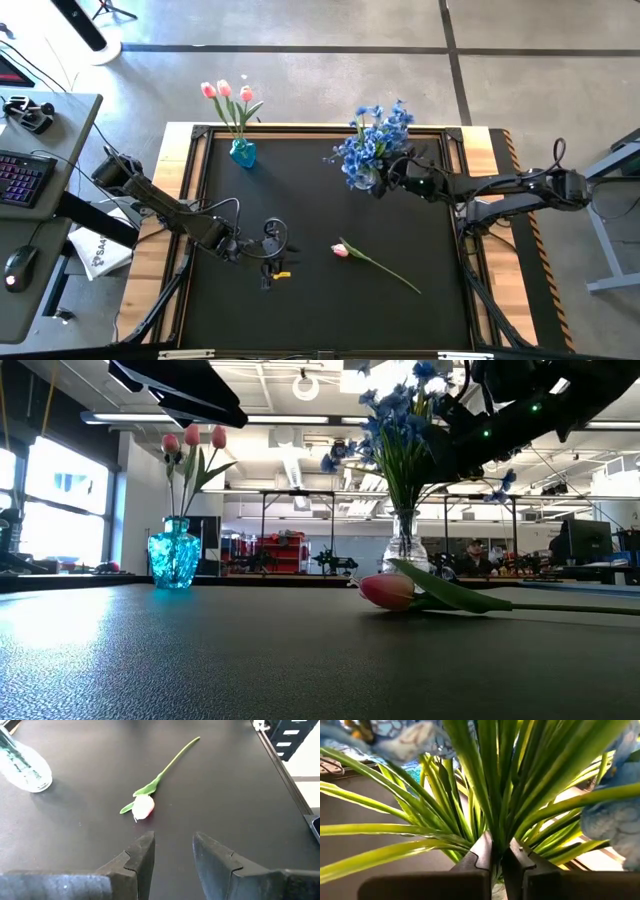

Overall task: Sort flowers into vase by color
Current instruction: Put the blue flower into the transparent vase, then put the pink flower into the blue vase

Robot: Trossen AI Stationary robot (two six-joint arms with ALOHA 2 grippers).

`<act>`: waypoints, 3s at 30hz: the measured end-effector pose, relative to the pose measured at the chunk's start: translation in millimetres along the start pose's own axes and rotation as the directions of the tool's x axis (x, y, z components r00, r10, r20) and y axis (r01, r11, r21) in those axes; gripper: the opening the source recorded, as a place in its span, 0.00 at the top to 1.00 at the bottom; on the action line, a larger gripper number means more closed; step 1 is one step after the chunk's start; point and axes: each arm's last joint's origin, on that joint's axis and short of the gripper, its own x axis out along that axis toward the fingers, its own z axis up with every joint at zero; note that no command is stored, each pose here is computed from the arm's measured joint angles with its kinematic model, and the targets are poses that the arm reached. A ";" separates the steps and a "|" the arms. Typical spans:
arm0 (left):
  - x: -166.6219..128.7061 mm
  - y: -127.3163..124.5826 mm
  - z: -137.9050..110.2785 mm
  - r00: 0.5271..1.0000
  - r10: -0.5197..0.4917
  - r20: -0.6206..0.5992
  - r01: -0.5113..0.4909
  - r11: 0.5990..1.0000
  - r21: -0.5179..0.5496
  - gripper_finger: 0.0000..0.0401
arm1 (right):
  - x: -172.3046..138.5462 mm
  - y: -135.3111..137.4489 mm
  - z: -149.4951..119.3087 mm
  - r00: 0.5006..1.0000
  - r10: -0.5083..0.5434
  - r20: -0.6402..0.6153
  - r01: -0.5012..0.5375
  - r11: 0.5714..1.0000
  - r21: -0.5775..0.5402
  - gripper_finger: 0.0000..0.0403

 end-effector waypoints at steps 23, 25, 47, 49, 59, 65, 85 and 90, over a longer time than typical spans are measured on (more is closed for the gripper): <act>0.0 0.1 -0.1 1.000 0.001 -0.001 -0.001 1.000 0.001 0.70 | -2.2 2.3 0.4 0.995 0.104 -0.009 -0.104 0.992 -0.072 0.33; 0.0 0.1 -0.2 1.000 0.002 -0.001 -0.002 1.000 0.001 0.70 | -5.6 0.6 1.1 0.994 0.104 -0.017 -0.105 0.992 -0.073 0.33; 0.1 1.1 0.1 1.000 0.026 0.005 -0.026 1.000 0.002 0.70 | -52.7 -14.7 15.6 0.940 0.342 -0.001 -0.341 0.935 -0.098 0.34; 0.1 1.0 0.0 1.000 0.027 0.005 -0.027 1.000 0.002 0.70 | -57.9 -14.5 16.7 0.918 0.397 0.005 -0.394 0.912 -0.113 0.34; 0.1 1.7 0.3 0.999 0.049 0.012 -0.049 0.999 0.001 0.70 | -93.4 3.9 14.9 0.798 0.602 -0.009 -0.598 0.791 -0.132 0.38; 0.1 2.3 0.5 0.997 0.070 0.018 -0.070 0.998 0.000 0.70 | -113.3 24.2 5.5 0.750 0.657 -0.076 -0.662 0.746 -0.078 0.48; 3.7 12.1 3.4 0.989 0.145 0.033 -0.143 0.988 -0.060 0.70 | -122.5 145.2 -89.7 0.729 0.574 -0.373 -0.616 0.788 0.008 0.65; 4.6 14.4 3.9 0.988 0.152 0.032 -0.149 0.986 -0.070 0.70 | -107.6 172.1 -95.4 0.757 0.490 -0.431 -0.541 0.841 0.007 0.65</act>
